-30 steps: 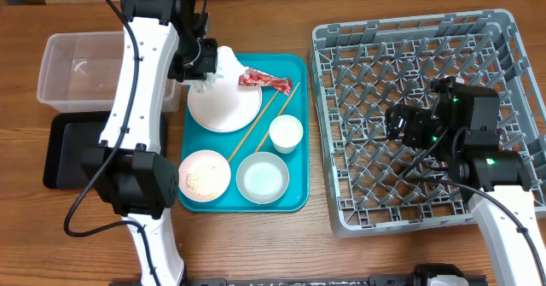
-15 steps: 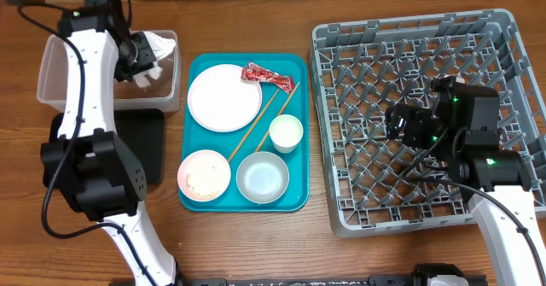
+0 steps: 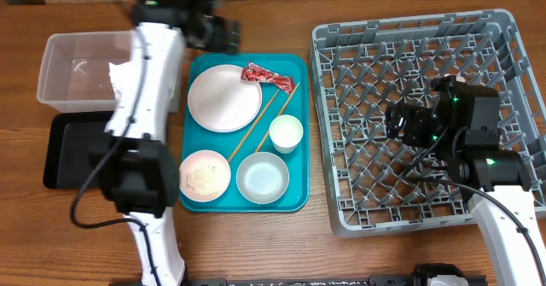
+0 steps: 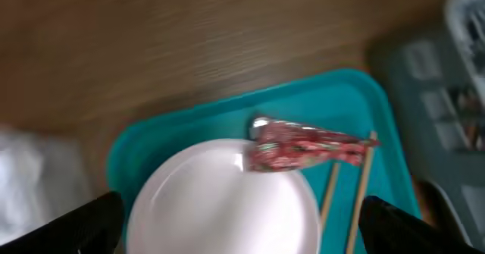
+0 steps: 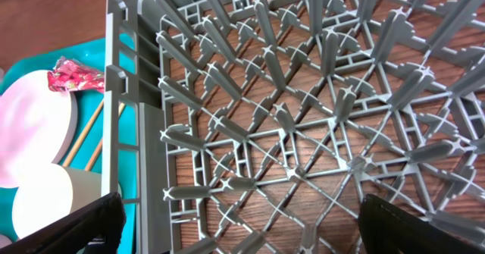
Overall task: Sort waste into correct bins and load items into the dishwasher
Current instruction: 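Grasp the red wrapper with the left gripper and drop it in the bin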
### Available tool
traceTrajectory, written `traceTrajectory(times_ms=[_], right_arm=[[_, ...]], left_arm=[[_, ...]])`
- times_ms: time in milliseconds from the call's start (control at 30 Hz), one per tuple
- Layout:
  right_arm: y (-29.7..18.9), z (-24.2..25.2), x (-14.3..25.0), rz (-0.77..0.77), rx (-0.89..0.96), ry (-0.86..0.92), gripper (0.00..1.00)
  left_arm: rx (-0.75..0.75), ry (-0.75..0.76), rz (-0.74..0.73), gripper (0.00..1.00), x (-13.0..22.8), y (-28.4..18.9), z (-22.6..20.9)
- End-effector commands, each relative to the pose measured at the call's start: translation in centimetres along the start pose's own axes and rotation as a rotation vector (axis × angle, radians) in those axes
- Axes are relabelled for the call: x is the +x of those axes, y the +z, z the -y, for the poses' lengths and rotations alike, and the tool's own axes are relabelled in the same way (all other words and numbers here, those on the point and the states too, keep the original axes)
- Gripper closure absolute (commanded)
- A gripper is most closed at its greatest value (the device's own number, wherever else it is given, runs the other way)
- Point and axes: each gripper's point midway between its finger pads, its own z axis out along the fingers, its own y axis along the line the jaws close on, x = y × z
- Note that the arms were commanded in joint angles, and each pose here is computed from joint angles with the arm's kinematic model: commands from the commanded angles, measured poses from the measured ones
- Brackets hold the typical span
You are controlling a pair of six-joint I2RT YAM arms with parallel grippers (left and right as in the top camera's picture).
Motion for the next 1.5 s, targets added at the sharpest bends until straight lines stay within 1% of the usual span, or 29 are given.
traceTrajectory(times_ms=[0,33,100,167,200,233,333,433,500,567,600,633,667,800,867,900,933,967,1033,1067,1167,1233,1300,1333,1400,1467], right_arm=[[-0.6,-0.4,-1.0,0.028,-0.015,-0.008,0.00],[-0.6,-0.4,-0.9,0.026,-0.014,-0.008,0.00],[-0.6,-0.4,-0.7,0.018,-0.012,-0.006,0.00],[-0.6,-0.3,-0.5,0.008,-0.010,-0.004,0.00],[-0.6,-0.3,-0.4,0.006,-0.009,-0.004,0.00],[-0.5,-0.3,-0.3,0.003,-0.009,-0.003,0.00],[-0.6,-0.2,-0.2,-0.003,-0.007,-0.002,0.00],[-0.6,-0.2,-0.2,-0.003,-0.007,-0.002,0.00],[-0.5,-0.2,-0.2,-0.004,-0.007,-0.002,0.00],[-0.6,-0.2,-0.1,-0.007,-0.006,-0.001,0.00],[-0.5,-0.2,-0.1,-0.008,-0.006,-0.001,0.00],[-0.5,-0.2,-0.1,-0.008,-0.006,-0.001,0.00],[-0.5,-0.2,-0.1,-0.008,-0.006,-0.001,0.00],[-0.5,-0.2,-0.1,-0.008,-0.006,-0.001,0.00],[-0.5,-0.2,0.0,-0.010,-0.006,-0.001,0.00],[-0.6,-0.2,0.0,-0.011,-0.006,-0.001,0.00],[-0.6,-0.2,0.0,-0.013,-0.005,0.000,0.00],[-0.6,-0.2,0.1,-0.016,-0.004,0.000,0.00],[-0.6,-0.2,0.2,-0.019,-0.004,0.001,0.00],[-0.6,-0.1,0.2,-0.021,-0.003,0.001,0.00],[-0.6,-0.1,0.2,-0.021,-0.003,0.001,0.00],[-0.5,-0.1,0.3,-0.021,-0.003,0.001,0.00],[-0.5,-0.1,0.2,-0.021,-0.003,0.001,0.00],[-0.6,-0.1,0.2,-0.021,-0.003,0.001,0.00],[-0.6,-0.2,0.1,-0.014,-0.006,0.000,0.00],[-0.6,-0.2,0.0,-0.010,-0.007,0.000,0.00]], left_arm=[[-0.011,0.387,-0.039,0.00,0.4,3.7,5.2],[-0.003,0.474,-0.062,0.02,1.0,5.2,6.3],[0.020,0.577,-0.084,0.03,1.8,7.4,7.3],[0.074,0.695,-0.107,0.04,3.0,10.1,8.1],[0.081,0.719,-0.117,0.06,3.4,11.0,8.1],[0.080,0.725,-0.120,0.08,3.5,11.7,8.0],[0.101,0.718,-0.120,0.10,4.0,13.3,8.2],[0.122,0.715,-0.124,0.17,4.3,13.6,8.5],[0.137,0.713,-0.135,0.26,4.7,14.0,8.6],[0.143,0.710,-0.158,0.38,5.4,14.5,8.5],[0.145,0.709,-0.163,0.42,5.6,14.6,8.5],[0.150,0.706,-0.180,0.52,6.1,14.8,8.5],[0.154,0.701,-0.196,0.60,6.5,15.0,8.4],[0.151,0.657,-0.208,0.57,6.8,15.1,8.4],[0.151,0.657,-0.208,0.57,6.8,15.1,8.3],[0.151,0.657,-0.208,0.59,6.8,15.2,8.3],[0.151,0.657,-0.208,0.64,6.8,15.2,8.3],[0.151,0.657,-0.207,0.75,6.8,15.2,8.4],[0.151,0.657,-0.207,0.87,6.8,15.2,8.3],[0.150,0.658,-0.206,0.96,6.7,15.2,8.3],[0.147,0.648,-0.200,0.96,6.6,15.2,8.4],[0.122,0.596,-0.186,0.96,5.7,14.7,8.2],[0.056,0.470,-0.137,0.96,2.8,12.2,7.6],[0.041,0.412,-0.105,0.96,1.0,9.9,7.3],[0.022,0.308,-0.067,0.96,-1.3,5.5,6.4],[0.005,0.216,-0.045,0.96,-2.5,1.4,4.9]])
